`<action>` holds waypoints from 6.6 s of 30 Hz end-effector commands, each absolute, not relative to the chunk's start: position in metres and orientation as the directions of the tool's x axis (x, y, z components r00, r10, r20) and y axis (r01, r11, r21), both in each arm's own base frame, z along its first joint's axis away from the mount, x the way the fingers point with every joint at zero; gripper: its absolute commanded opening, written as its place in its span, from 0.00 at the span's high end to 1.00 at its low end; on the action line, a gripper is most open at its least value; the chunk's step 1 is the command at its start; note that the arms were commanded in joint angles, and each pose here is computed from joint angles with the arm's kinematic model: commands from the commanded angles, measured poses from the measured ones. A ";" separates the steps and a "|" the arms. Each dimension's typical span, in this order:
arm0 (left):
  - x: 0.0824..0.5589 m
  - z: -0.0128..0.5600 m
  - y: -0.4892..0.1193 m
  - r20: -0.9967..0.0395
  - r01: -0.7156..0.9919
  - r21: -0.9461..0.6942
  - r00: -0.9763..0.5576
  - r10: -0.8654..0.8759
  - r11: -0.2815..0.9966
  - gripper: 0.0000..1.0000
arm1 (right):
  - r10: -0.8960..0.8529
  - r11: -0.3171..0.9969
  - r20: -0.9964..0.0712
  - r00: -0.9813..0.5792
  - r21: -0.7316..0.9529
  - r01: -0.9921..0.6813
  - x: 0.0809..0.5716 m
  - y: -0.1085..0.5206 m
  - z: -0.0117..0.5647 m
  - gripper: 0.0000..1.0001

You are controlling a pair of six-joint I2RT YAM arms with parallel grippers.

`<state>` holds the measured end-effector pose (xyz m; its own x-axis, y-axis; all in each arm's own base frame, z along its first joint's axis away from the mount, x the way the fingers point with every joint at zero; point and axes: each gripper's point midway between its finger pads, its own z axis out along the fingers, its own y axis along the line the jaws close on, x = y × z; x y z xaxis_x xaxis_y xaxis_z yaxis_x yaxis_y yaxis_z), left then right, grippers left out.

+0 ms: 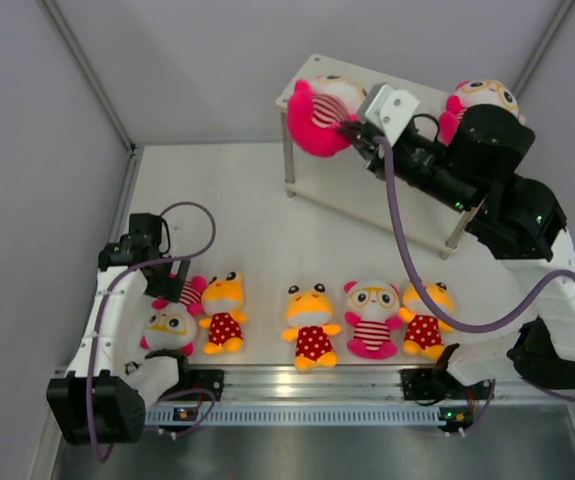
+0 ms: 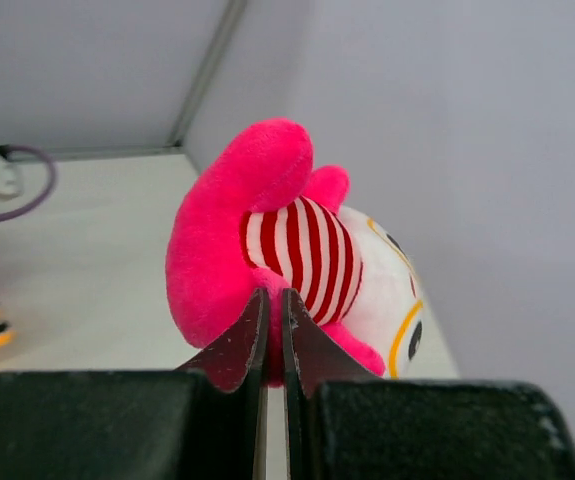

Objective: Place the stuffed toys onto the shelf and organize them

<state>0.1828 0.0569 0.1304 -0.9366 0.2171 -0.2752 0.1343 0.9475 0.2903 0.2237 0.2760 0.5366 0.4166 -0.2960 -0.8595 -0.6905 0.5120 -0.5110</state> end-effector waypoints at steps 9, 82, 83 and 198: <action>0.190 0.145 0.053 -0.368 0.120 0.278 -0.903 0.221 0.953 0.02 | -0.510 0.508 -0.748 0.425 -0.661 -0.553 0.355 0.191 0.513 1.00; 0.172 0.127 0.058 -0.286 0.201 0.305 -0.913 0.291 0.931 0.02 | 0.065 0.945 -0.369 -0.927 0.320 -0.062 0.092 0.185 0.076 0.38; 0.172 0.127 0.058 -0.284 0.199 0.307 -0.914 0.289 0.931 0.02 | 0.056 0.944 -0.381 -0.923 0.322 -0.075 0.095 0.188 0.078 0.42; 0.182 0.368 -0.105 -0.931 0.722 -0.024 -0.269 0.248 0.692 1.00 | -0.092 -0.018 -0.861 0.500 -0.500 -0.866 0.097 0.399 0.388 0.17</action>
<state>0.1841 -0.1005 0.3535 -0.3296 0.2519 -0.9099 0.6971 0.7149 -0.0546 0.1056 0.3869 0.3627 0.4704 -0.1848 -0.8629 -0.8758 0.0219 -0.4822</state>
